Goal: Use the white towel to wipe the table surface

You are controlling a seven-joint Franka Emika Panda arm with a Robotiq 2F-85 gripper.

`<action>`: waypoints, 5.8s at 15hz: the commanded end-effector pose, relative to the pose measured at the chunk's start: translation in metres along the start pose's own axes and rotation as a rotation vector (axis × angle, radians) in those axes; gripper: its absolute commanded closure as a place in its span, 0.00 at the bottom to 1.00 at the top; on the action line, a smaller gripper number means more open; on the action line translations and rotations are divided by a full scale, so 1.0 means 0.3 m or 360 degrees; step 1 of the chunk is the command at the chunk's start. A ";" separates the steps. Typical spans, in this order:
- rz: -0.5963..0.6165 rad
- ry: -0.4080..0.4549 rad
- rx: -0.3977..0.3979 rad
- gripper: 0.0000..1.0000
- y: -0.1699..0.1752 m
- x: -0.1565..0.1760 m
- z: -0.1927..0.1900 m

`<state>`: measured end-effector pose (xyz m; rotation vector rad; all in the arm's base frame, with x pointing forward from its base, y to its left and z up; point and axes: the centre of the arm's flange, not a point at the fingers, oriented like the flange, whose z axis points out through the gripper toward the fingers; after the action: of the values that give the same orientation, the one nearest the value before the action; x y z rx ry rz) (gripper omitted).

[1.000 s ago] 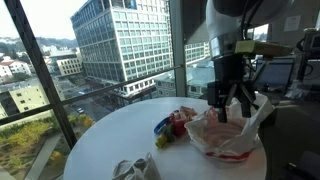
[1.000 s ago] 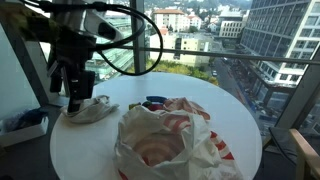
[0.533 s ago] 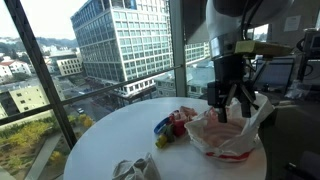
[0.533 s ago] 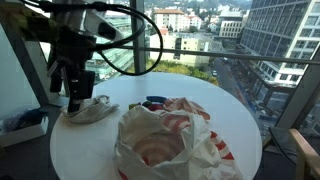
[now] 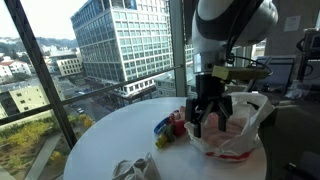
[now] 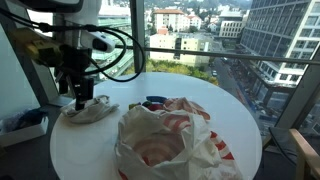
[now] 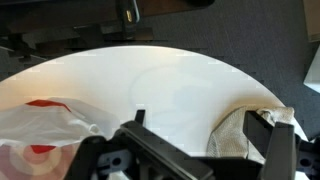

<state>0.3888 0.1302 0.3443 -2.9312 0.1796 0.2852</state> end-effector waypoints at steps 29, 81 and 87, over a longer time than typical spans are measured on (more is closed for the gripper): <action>-0.0218 0.0459 0.0011 0.34 -0.610 0.416 0.676; 0.1040 0.0618 -0.0212 0.96 0.019 1.263 0.399; 0.1330 0.0639 -0.0144 0.96 0.148 1.456 0.299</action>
<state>0.7355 0.0611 0.1676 -2.8288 1.3804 -0.2414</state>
